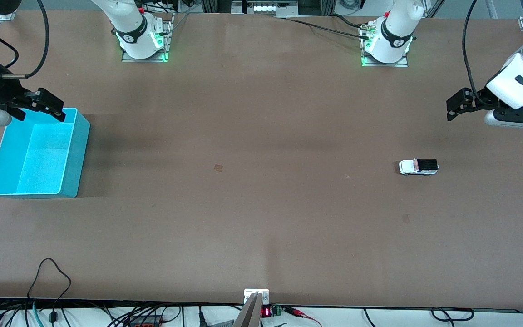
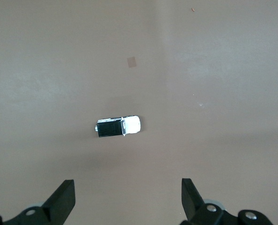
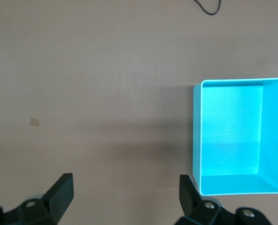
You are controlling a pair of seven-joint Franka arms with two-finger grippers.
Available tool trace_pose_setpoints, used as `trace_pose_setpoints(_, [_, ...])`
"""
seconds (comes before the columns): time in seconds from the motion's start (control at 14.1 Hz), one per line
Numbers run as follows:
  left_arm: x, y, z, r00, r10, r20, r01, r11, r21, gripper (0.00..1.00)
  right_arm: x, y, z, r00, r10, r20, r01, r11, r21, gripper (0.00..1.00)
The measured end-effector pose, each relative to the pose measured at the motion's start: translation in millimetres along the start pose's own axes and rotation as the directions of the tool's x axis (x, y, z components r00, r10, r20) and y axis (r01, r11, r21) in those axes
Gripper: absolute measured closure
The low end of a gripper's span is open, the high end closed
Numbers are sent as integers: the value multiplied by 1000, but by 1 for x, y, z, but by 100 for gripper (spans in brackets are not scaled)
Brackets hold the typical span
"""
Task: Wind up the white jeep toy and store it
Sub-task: 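Move the left gripper down over the white toy jeep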
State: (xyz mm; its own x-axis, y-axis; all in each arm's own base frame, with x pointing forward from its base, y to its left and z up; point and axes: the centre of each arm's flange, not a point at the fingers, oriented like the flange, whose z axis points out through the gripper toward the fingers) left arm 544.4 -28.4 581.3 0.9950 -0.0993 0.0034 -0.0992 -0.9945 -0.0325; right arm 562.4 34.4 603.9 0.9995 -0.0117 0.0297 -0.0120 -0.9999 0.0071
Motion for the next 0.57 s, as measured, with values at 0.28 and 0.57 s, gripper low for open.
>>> trace_pose_setpoints(0.28, [0,0,1,1000,-2,11,2,1000,-7,0,0,-5,-1,1000,4,3,-4,999,49,0])
trace_pose_setpoints(0.57, [-1,0,5,999,-2,45,2,1000,-9,0,0,-1,-6,1000,7,-7,-7,999,49,0])
